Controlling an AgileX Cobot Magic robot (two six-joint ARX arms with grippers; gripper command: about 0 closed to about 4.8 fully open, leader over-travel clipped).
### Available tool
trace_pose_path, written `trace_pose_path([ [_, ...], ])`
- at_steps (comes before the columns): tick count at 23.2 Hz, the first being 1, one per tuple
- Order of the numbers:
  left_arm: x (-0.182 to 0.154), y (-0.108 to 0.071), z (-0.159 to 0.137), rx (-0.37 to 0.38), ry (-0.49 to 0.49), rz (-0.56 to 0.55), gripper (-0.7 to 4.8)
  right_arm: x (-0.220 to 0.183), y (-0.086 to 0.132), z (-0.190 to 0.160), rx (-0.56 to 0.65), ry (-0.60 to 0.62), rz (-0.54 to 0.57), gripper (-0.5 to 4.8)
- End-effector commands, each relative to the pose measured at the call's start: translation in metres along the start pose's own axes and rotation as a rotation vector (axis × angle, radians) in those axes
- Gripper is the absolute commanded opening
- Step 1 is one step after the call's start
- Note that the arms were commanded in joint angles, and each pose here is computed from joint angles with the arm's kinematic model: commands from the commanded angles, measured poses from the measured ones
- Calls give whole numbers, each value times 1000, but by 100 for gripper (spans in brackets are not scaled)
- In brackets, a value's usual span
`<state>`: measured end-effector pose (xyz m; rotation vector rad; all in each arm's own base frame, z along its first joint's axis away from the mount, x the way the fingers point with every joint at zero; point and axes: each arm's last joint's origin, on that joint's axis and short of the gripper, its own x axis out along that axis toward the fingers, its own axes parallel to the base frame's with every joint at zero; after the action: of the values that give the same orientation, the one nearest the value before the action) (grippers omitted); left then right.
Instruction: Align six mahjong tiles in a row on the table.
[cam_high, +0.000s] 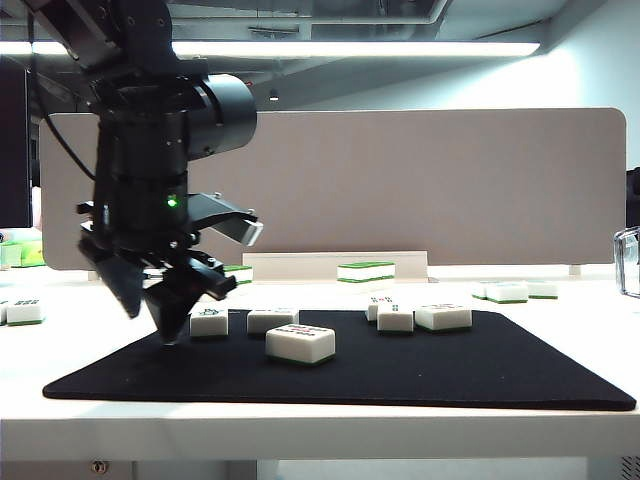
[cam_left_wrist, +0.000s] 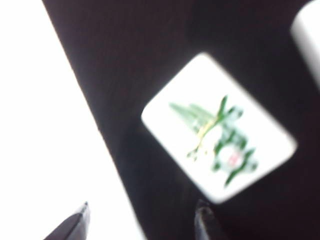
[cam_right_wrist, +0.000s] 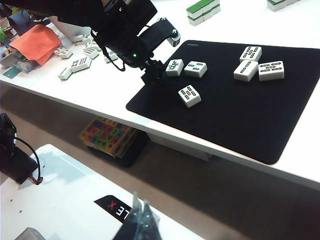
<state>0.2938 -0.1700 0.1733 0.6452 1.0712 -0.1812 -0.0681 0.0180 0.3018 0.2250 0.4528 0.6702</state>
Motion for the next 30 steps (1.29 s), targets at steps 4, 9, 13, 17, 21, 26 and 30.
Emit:
trace_pose_path([
  [4,-24,8,-15,-84,71,-95,268,-2,1,-1,-19,-18,2,-1],
  [9,-46,14,-4,-241,-102,-230,268,-2,1,-1,-19,-18,2,-1],
  [13,-48,16,6,-365,-203,-252,268,-2,1,-1,-18,-18,2,-1],
  [17,-49,17,12,-457,-251,-265,268,-2,1,-1,-19,-18,2,-1],
  [21,-41,13,15,-520,-240,-280,171,-2,1,-1,-19,-18,2,-1],
  [26,-20,4,14,-531,-172,-276,171,-2,1,-1,-19,-18,2,-1],
  [30,-16,2,14,-526,-157,-279,189,-2,1,-1,-19,-18,2,-1],
])
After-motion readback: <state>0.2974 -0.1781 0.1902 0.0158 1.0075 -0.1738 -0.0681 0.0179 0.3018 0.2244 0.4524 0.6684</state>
